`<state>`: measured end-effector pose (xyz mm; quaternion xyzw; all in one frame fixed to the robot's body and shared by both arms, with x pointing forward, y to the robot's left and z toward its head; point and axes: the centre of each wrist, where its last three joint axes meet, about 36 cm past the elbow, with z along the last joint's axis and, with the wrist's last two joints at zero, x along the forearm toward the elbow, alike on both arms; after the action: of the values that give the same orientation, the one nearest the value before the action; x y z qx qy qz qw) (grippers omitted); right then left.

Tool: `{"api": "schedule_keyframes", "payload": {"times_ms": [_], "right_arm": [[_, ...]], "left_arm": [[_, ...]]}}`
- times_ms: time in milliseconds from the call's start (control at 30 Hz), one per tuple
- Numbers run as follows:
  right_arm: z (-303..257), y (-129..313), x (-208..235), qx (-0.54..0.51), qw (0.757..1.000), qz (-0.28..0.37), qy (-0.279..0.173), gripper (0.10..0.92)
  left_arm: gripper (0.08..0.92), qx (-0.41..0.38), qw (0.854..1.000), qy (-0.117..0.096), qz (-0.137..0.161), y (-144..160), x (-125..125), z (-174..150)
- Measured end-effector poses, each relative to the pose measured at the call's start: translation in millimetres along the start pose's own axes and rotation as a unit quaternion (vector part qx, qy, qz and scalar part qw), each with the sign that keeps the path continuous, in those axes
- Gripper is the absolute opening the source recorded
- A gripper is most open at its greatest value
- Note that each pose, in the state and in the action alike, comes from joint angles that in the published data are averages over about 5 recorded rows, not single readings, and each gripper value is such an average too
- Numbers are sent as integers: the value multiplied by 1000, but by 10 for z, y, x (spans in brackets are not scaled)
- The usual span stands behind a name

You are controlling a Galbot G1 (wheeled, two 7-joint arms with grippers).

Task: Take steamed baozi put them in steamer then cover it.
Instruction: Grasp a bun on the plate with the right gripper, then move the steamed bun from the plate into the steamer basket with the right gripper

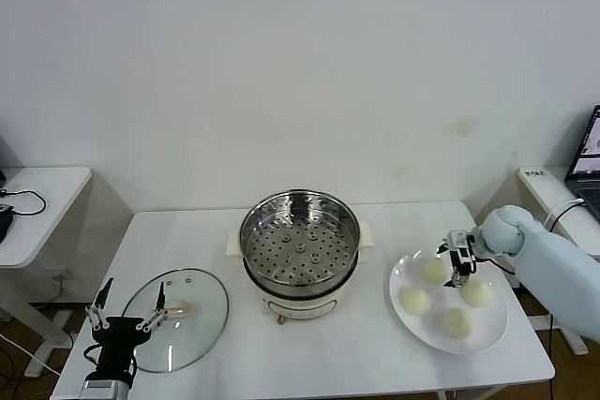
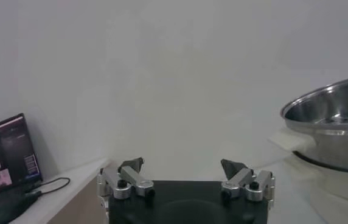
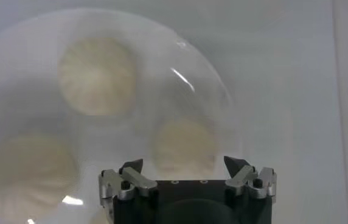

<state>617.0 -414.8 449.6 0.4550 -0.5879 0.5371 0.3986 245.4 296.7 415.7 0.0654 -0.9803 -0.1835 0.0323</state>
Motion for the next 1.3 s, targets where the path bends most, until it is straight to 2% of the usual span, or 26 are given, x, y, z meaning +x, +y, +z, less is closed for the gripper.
{"api": "schedule_keyframes", "payload": {"times_ms": [300, 767, 1033, 1300], "right_arm": [[-77, -62, -69, 5, 1000, -7, 1, 710], [-117, -128, 44, 18, 1000, -19, 6, 646], [-149, -216, 327, 22, 1000, -14, 0, 636], [-353, -491, 856, 31, 999, 16, -25, 636]], "left_arm": [[823, 0, 1000, 0, -3, -3, 10, 5], [823, 1, 1000, -3, -6, -8, 14, -1], [823, 1, 1000, -4, -9, 14, 9, 1], [823, 4, 1000, -2, -7, 1, -8, 26]]}}
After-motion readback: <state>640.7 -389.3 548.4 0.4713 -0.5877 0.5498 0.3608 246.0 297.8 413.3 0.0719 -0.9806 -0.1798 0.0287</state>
